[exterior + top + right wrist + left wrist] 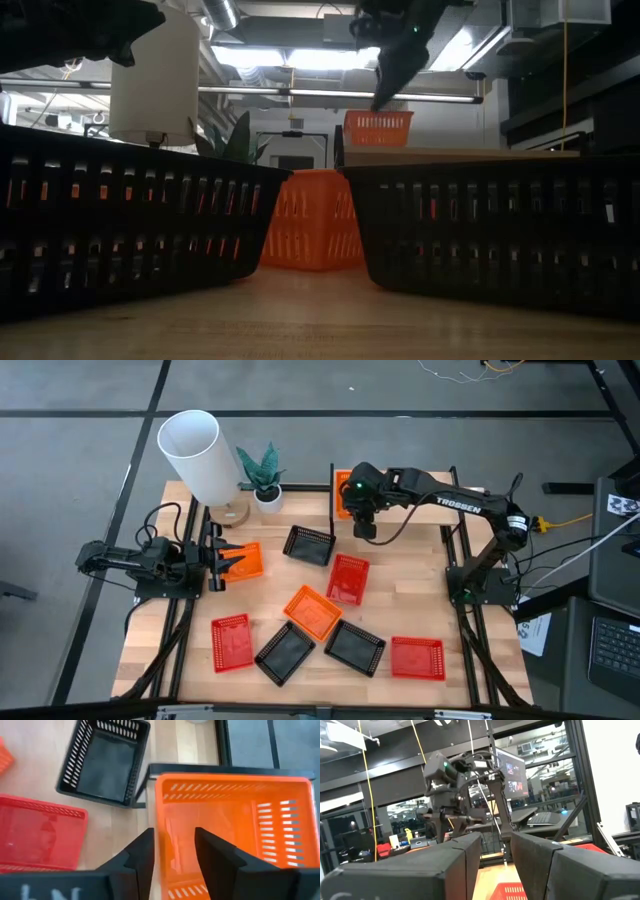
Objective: Stack baskets on shelf by color
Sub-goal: Put the top red basket on the shelf
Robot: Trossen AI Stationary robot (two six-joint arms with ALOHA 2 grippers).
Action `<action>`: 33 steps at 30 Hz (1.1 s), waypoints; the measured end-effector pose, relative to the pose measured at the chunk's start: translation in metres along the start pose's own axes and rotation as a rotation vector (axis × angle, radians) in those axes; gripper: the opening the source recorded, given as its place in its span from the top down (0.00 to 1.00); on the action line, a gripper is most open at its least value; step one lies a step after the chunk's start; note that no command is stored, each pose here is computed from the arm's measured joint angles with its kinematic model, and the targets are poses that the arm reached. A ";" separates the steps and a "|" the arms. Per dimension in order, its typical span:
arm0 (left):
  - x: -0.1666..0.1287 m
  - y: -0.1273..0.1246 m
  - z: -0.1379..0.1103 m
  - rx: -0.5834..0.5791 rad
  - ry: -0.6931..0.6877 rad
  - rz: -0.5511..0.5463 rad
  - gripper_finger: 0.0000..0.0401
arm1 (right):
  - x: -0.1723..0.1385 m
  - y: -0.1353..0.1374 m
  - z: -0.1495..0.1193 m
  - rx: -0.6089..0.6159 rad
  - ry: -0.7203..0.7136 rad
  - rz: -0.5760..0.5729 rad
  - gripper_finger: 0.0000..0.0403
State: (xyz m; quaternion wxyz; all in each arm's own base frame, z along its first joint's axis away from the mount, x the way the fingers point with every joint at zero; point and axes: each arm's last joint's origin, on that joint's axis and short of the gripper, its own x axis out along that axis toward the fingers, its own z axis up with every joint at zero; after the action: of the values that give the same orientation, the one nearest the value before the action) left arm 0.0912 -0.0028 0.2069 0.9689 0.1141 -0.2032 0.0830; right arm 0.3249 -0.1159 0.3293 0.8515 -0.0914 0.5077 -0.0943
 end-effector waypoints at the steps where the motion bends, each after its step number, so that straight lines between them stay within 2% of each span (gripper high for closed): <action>1: 0.000 0.000 0.000 0.000 0.000 0.000 0.74 | -0.004 0.002 0.001 0.013 0.008 0.007 0.65; 4: 0.000 0.000 0.000 0.000 0.000 0.000 0.74 | -0.016 0.008 0.006 0.088 0.012 0.024 0.65; 6: 0.000 0.000 0.000 0.000 0.000 0.000 0.74 | -0.024 0.015 0.008 0.153 0.025 0.077 0.65; 9: 0.000 0.000 0.000 0.000 0.000 0.000 0.74 | -0.031 0.033 0.011 0.219 0.032 0.259 0.65; 11: 0.000 0.000 0.000 0.000 0.000 0.000 0.74 | -0.031 0.052 0.014 0.211 0.031 0.397 0.65; 13: 0.000 0.000 0.000 0.000 0.000 0.000 0.74 | -0.027 0.073 0.014 0.183 0.038 0.462 0.65; 18: 0.000 0.000 0.000 0.000 0.000 0.000 0.74 | 0.004 0.129 0.007 0.104 0.022 0.398 0.65; 23: 0.000 0.000 0.000 0.000 0.000 0.000 0.74 | 0.034 0.172 -0.014 0.103 0.013 0.330 0.65; 28: 0.000 0.000 0.000 0.000 0.000 0.000 0.74 | 0.055 0.195 -0.041 0.139 0.054 0.337 0.65; 33: 0.000 0.000 0.000 0.000 0.000 0.000 0.74 | 0.071 0.204 -0.058 0.182 0.050 0.347 0.65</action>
State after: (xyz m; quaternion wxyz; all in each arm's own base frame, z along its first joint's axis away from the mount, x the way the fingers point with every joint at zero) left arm 0.0912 -0.0028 0.2068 0.9689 0.1141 -0.2031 0.0830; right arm 0.3206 0.0594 0.1909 0.8469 0.0769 0.5261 0.0061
